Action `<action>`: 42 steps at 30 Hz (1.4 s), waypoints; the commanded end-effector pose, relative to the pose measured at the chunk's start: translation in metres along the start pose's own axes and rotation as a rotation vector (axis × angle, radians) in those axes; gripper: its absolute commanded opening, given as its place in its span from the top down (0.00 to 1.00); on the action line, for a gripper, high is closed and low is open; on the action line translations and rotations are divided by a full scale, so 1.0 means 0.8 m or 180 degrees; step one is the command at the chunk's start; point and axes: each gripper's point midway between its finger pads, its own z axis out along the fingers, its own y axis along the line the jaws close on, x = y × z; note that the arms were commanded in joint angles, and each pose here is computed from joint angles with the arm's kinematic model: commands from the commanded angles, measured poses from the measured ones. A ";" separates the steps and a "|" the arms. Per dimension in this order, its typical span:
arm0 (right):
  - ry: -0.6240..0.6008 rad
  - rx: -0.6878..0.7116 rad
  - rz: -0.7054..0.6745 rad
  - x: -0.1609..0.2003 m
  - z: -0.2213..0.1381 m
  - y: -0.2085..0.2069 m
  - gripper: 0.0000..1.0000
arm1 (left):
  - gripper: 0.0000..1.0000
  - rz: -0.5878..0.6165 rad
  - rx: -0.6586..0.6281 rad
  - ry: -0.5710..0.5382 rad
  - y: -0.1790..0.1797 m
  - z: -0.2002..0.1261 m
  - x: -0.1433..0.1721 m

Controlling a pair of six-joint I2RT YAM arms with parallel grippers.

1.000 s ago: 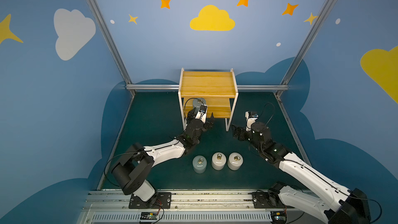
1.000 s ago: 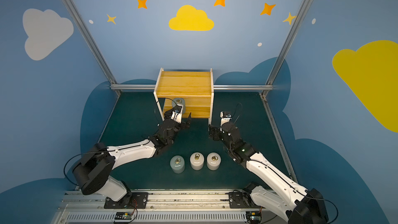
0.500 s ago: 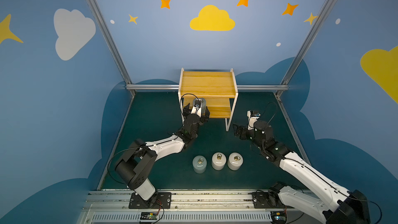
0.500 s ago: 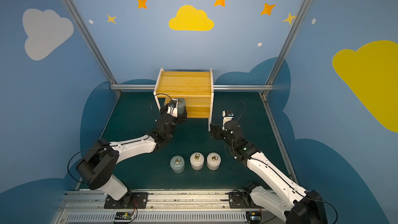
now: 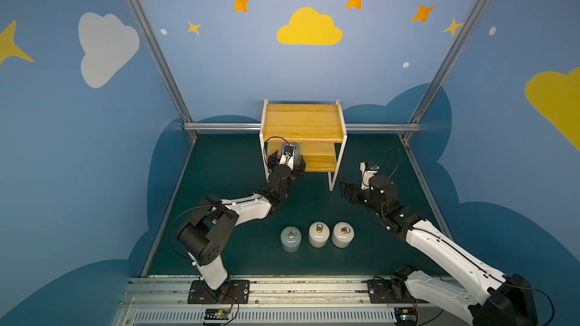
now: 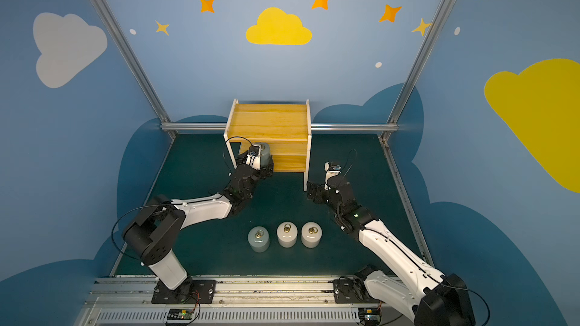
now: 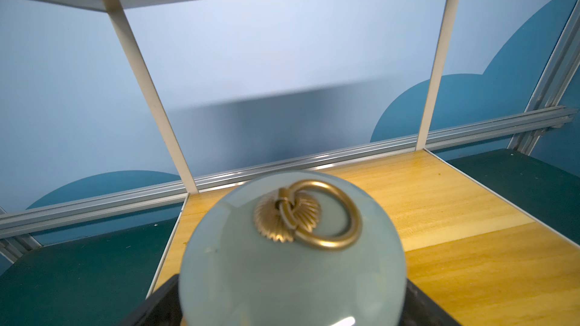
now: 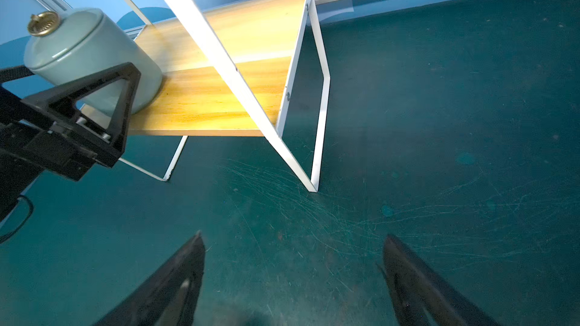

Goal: Remove the tea canisters from the shelf
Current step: Pick up the tea canister from the shelf.

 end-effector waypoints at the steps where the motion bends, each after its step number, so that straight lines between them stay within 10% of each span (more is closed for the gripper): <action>1: 0.0047 -0.0001 0.0034 0.007 0.003 -0.003 0.09 | 0.00 -0.0140 0.0011 -0.0199 0.003 0.007 -0.024; 26: 0.0137 -0.0027 0.0096 0.017 0.012 -0.003 0.09 | 0.02 -0.0164 0.0048 -0.0267 0.008 0.035 -0.019; 42: 0.0113 -0.0021 0.0115 0.015 0.010 -0.003 0.09 | 0.22 -0.0135 0.0272 -0.0257 -0.001 0.022 -0.012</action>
